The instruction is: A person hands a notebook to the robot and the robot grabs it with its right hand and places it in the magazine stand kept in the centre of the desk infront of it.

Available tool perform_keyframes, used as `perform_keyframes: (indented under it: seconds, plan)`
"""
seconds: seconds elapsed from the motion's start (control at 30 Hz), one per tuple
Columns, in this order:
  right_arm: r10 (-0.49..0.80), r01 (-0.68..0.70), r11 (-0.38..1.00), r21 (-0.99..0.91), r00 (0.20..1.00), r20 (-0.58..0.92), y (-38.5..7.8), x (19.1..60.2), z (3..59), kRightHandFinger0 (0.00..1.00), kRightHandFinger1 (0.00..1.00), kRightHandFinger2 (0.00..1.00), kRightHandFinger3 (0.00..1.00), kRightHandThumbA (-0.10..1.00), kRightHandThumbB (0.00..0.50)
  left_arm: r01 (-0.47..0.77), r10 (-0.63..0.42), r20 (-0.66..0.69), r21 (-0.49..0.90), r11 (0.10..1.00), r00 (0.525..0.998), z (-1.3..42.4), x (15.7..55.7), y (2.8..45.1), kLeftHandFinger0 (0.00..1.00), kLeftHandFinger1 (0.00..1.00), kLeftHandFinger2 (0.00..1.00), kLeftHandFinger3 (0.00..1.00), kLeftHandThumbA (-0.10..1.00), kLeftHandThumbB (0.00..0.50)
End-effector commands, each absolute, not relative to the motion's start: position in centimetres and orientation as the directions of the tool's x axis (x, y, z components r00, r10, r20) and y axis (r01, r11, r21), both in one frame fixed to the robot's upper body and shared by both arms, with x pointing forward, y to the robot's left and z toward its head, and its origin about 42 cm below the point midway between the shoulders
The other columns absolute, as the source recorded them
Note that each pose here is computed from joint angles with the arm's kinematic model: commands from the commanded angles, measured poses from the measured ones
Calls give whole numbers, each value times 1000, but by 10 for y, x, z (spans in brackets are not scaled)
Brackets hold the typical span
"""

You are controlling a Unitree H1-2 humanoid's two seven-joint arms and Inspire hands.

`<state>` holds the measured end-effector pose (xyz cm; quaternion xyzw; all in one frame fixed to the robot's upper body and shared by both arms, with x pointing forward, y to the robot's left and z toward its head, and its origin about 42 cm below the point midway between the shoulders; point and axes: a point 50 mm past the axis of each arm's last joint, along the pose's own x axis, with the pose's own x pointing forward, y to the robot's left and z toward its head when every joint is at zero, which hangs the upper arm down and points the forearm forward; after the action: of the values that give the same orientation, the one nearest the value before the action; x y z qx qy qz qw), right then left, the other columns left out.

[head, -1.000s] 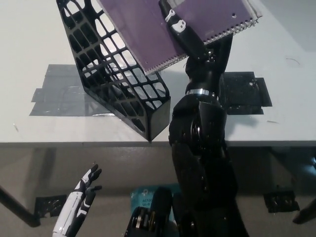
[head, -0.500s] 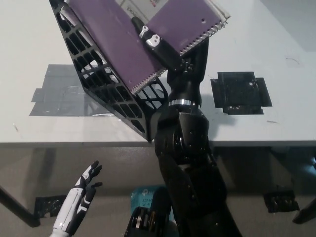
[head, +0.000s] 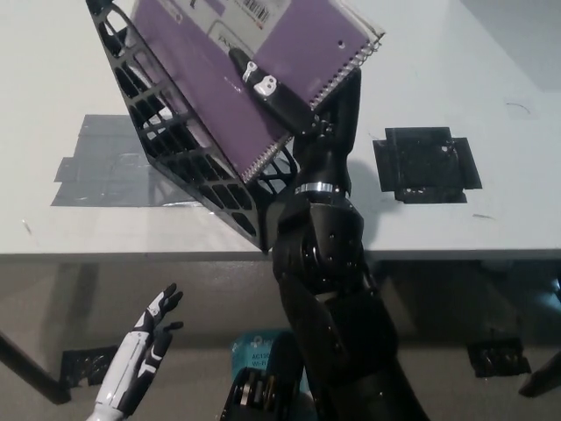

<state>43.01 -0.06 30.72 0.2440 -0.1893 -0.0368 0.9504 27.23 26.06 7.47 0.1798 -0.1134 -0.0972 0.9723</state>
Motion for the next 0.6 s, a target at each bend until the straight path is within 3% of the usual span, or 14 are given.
perform_keyframes:
  seconds: [0.0, 0.17, 0.23, 0.33, 0.53, 0.57]
  plan:
    - [-136, -114, 909, 401, 828, 543, 13, 432, 355, 0, 0, 287, 408, 989, 0, 113, -228, 259, 395, 912, 938, 88, 279, 263, 876, 1000, 1000, 1000, 1000, 500]
    - [-128, -100, 933, 346, 806, 578, 7, 441, 359, 0, 5, 319, 430, 968, 0, 112, -229, 265, 392, 913, 937, 90, 281, 263, 891, 1000, 1000, 1000, 1000, 500]
    - [-120, -92, 947, 308, 790, 601, 7, 443, 366, 3, 83, 433, 488, 940, 0, 112, -229, 266, 391, 914, 937, 90, 282, 262, 892, 1000, 1000, 1000, 1000, 500]
    - [-110, -92, 954, 285, 778, 619, 6, 445, 370, 0, 132, 505, 520, 937, 0, 115, -230, 265, 389, 914, 936, 90, 282, 262, 877, 997, 1000, 1000, 1000, 500]
    - [-83, -90, 970, 227, 753, 653, 8, 449, 380, 0, 103, 471, 462, 903, 0, 118, -236, 270, 389, 914, 934, 92, 285, 261, 844, 979, 1000, 1000, 1000, 500]
    - [-65, -117, 965, 235, 763, 643, 9, 450, 379, 0, 97, 454, 439, 836, 24, 119, -237, 271, 390, 913, 933, 92, 285, 261, 843, 978, 1000, 1000, 1000, 500]
